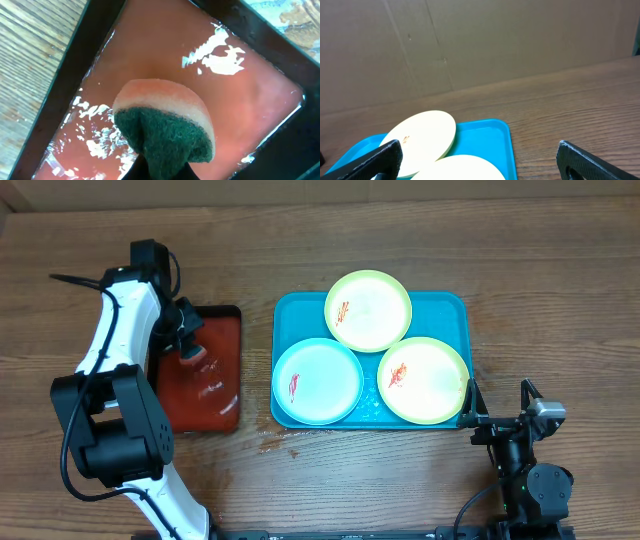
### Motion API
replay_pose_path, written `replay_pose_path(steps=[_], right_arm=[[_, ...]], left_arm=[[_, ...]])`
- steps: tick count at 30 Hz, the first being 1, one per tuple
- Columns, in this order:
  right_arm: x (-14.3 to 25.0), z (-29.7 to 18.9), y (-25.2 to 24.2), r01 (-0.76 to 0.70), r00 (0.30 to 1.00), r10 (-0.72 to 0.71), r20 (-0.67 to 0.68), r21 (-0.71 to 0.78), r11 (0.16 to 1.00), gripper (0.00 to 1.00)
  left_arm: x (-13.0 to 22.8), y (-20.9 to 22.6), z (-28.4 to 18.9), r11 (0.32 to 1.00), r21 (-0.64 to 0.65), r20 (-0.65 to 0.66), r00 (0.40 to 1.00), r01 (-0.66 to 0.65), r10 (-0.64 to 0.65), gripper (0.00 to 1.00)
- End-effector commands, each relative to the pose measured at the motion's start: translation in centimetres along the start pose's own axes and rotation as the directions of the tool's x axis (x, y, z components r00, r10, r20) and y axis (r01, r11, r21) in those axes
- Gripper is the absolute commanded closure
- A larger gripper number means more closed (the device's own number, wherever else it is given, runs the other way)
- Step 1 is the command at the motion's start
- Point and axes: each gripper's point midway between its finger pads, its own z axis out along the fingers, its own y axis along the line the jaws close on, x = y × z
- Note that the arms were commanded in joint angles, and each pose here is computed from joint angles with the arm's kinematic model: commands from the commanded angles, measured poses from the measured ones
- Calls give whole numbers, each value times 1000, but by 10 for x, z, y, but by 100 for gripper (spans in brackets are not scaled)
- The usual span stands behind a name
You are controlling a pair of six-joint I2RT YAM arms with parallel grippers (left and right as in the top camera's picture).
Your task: Clean dirty plates on tray and stack at the side
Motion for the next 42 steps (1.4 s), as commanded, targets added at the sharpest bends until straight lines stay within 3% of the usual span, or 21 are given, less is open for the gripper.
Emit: replay_pose_path(steps=[1, 6, 15, 21, 24, 30, 33, 35, 42], right_arm=[[1, 0, -3, 7, 1000, -7, 8, 13, 1000, 0], [1, 0, -3, 7, 1000, -7, 8, 13, 1000, 0], [1, 0, -3, 7, 1000, -7, 8, 13, 1000, 0], [1, 0, -3, 7, 1000, -7, 8, 13, 1000, 0], [1, 0, -3, 7, 1000, -7, 8, 13, 1000, 0], [1, 0, -3, 7, 1000, -7, 8, 13, 1000, 0], [1, 0, -3, 7, 1000, -7, 8, 13, 1000, 0], [1, 0, -3, 7, 1000, -7, 8, 13, 1000, 0], [1, 0, -3, 7, 1000, -7, 8, 13, 1000, 0]], left_arm=[[13, 7, 14, 1000, -14, -31, 999, -7, 6, 96], [17, 7, 6, 999, -8, -55, 997, -50, 50, 96], [14, -5, -85, 993, 53, 56, 993, -103, 100, 96], [51, -14, -35, 982, 6, -3, 982, -190, 190, 96], [63, -14, -15, 986, 9, -25, 985, -168, 168, 96], [56, -20, -63, 983, 35, 0, 984, -179, 179, 96], [66, -58, -108, 924, 206, 60, 947, -322, 317, 96], [82, -88, -133, 850, 311, 120, 905, -425, 408, 96], [155, -152, -131, 698, 334, 152, 767, -634, 624, 96]])
